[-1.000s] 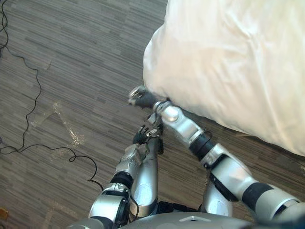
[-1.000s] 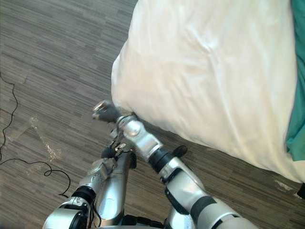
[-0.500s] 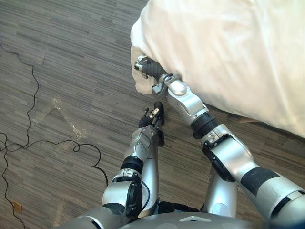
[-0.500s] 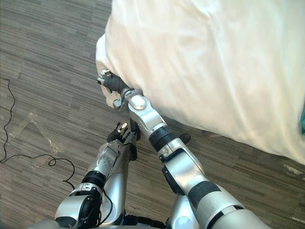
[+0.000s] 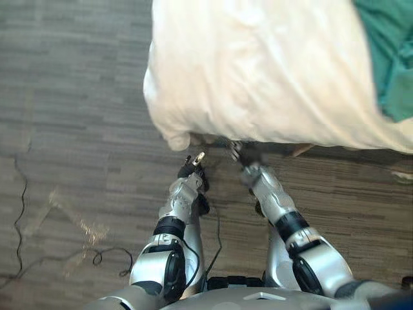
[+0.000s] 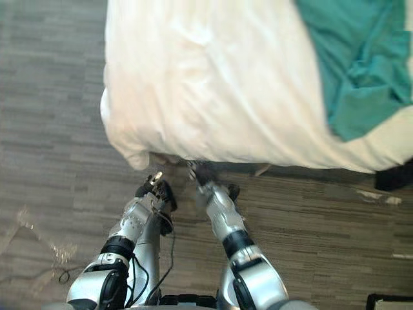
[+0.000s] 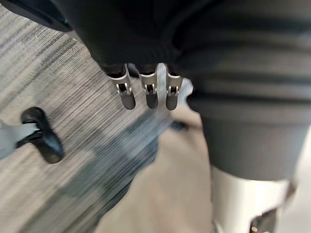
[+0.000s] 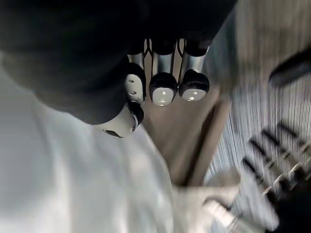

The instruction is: Tidy the bed and pick cloth on bed and put in laundry

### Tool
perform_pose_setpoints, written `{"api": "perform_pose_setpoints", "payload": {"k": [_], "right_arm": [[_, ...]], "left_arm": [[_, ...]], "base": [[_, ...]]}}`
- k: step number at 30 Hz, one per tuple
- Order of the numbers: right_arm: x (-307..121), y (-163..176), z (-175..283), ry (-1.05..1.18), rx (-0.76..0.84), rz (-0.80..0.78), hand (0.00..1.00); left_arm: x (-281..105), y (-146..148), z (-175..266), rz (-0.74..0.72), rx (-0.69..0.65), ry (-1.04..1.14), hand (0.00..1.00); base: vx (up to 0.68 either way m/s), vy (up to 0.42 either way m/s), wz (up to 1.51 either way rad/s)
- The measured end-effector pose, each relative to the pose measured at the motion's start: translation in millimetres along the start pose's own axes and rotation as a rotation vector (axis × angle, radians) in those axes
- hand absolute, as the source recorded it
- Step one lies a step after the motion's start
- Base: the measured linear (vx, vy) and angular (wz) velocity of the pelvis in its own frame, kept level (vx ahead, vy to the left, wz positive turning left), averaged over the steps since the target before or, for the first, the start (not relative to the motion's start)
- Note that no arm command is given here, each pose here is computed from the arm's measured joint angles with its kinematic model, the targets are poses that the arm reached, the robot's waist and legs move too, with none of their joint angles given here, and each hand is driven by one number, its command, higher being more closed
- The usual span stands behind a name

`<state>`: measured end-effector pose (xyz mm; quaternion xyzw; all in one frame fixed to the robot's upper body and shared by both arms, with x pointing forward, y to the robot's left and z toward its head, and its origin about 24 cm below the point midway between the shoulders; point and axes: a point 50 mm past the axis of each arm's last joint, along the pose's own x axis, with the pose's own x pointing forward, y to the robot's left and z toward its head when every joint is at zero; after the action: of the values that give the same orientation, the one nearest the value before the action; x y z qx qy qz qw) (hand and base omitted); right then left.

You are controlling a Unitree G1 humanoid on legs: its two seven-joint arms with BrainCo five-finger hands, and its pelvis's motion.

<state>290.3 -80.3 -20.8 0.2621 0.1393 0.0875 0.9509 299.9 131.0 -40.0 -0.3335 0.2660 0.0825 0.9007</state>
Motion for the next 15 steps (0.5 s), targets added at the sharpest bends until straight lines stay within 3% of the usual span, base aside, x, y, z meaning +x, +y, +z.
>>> {"api": "perform_pose_setpoints", "payload": {"k": [4, 9, 15], "right_arm": [[-39, -47, -39, 0.088, 0.035, -0.135, 1.0], [-79, -94, -42, 0.011, 0.041, -0.259, 1.0], [-107, -79, -14, -0.2, 0.01, -0.118, 1.0]], "left_arm": [[-6, 20, -23, 0.032, 0.134, 0.087, 0.0], [-33, 84, -55, 0.166, 0.209, 0.2, 0.0], [-71, 135, -87, 0.252, 0.275, 0.347, 0.0]], "base": [[0.17, 0.005, -0.08], [0.2, -0.006, -0.11], [0.13, -0.001, -0.16]]}}
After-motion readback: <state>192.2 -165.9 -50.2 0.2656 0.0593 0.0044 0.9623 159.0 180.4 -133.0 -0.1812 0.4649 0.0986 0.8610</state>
